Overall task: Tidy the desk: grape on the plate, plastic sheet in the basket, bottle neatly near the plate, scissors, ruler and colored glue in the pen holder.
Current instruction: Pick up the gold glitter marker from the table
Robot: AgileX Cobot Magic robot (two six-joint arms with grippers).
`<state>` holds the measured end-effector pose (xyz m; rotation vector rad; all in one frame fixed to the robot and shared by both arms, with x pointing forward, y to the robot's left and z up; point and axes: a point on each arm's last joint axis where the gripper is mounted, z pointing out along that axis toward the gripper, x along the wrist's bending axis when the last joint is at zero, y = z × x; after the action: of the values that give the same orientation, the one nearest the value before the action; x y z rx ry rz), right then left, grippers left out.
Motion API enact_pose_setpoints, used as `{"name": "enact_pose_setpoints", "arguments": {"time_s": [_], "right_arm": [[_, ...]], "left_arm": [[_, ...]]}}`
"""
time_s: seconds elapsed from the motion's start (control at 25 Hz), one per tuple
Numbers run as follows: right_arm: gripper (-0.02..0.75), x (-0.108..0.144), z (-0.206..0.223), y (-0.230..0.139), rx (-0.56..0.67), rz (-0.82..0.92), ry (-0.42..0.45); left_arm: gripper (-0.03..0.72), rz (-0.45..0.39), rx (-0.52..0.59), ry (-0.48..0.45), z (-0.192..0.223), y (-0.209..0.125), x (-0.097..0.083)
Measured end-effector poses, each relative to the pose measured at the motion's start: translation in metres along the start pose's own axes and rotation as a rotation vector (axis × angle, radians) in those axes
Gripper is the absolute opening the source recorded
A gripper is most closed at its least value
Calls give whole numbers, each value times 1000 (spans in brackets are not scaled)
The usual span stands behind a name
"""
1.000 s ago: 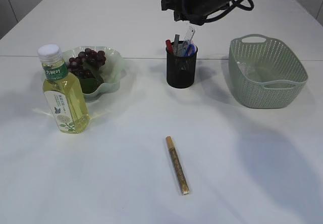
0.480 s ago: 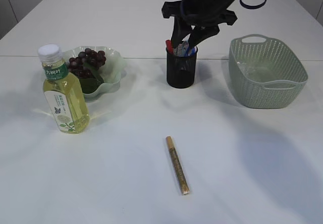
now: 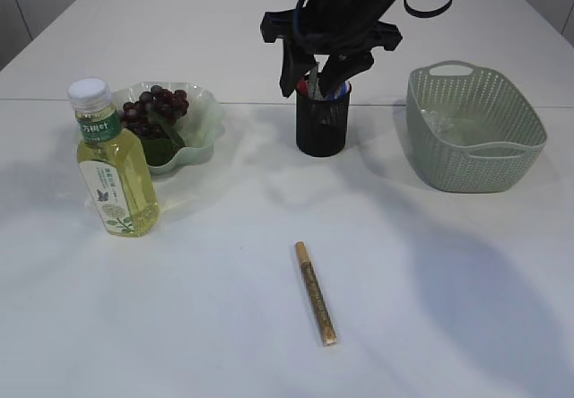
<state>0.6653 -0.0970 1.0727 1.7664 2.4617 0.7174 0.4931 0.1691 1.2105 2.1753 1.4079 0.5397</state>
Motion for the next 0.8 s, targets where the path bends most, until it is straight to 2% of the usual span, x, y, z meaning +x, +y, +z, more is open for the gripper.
{"name": "enact_pose_setpoints", "arguments": {"time_s": [0.2, 0.4, 0.6, 0.72, 0.8], "right_arm": [[437, 7, -4, -16, 47, 0, -1], [437, 1, 4, -48, 165, 47, -17], [428, 1, 25, -76, 289, 122, 49], [428, 1, 30, -81, 311, 135, 56], [428, -3, 30, -81, 308, 117, 23]], "left_arm": [[309, 0, 0, 0, 0, 0, 0], [309, 0, 0, 0, 0, 0, 0], [309, 0, 0, 0, 0, 0, 0], [309, 0, 0, 0, 0, 0, 0], [309, 0, 0, 0, 0, 0, 0]]}}
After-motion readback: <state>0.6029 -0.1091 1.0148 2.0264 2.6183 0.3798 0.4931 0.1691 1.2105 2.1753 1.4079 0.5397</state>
